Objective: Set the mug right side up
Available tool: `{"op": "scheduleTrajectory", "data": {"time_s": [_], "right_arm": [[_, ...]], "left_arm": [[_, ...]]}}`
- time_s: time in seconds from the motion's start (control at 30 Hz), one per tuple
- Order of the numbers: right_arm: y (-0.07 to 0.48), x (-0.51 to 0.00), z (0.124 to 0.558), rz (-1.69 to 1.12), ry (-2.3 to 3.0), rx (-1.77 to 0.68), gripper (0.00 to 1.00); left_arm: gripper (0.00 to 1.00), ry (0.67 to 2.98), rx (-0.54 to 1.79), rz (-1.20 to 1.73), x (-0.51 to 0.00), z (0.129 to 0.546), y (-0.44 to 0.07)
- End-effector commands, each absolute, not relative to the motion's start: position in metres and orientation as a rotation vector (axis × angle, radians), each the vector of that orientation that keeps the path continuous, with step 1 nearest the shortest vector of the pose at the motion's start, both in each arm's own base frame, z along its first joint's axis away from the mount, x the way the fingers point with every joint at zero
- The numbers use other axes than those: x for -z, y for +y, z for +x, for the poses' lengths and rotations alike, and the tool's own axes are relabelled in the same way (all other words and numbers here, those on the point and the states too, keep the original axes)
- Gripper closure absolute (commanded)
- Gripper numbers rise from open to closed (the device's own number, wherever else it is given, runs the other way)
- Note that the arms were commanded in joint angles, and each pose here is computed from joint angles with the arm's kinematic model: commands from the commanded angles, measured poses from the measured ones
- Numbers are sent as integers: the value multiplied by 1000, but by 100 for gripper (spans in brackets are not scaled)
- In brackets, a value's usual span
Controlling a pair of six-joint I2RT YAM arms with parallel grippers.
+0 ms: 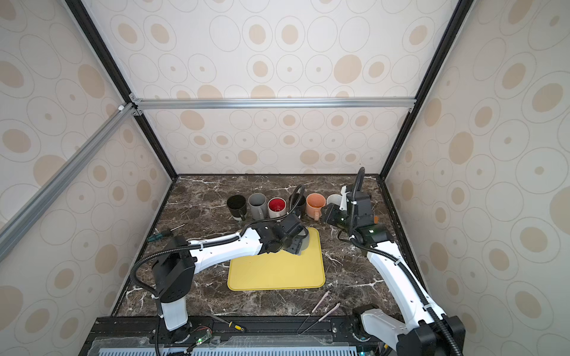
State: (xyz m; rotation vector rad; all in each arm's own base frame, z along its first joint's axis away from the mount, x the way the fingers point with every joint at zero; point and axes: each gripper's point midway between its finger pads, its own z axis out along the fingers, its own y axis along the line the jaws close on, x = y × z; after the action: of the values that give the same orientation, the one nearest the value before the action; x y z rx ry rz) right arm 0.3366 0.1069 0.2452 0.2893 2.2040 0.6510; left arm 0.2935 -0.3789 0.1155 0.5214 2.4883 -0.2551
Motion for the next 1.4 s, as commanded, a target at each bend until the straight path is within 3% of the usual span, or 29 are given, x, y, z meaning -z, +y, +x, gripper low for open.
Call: {"op": "scheduleTrajectory", "data": {"time_s": [0.0,0.33,0.87,1.13,1.2,1.3,1.37], "right_arm": [[103,-241,335,289,2206,-645,59],[100,-240,338,300,2200,-659,59],[95,-240,336,314,2168,-727,60],[99,-238,336,311,2177,-763,60],[100,-237,336,311,2175,-770,60],[103,-238,335,306,2166,-798,61],[105,-238,335,306,2164,-819,61]], "left_arm": [[30,2482,286,525,-120,293,-396],[34,2529,256,531,-96,293,-407],[62,2565,209,535,-59,296,-404],[68,2556,189,538,-60,297,-399],[72,2553,182,540,-61,298,-398],[88,2553,194,557,-60,297,-399],[91,2555,194,557,-59,296,-398]]}}
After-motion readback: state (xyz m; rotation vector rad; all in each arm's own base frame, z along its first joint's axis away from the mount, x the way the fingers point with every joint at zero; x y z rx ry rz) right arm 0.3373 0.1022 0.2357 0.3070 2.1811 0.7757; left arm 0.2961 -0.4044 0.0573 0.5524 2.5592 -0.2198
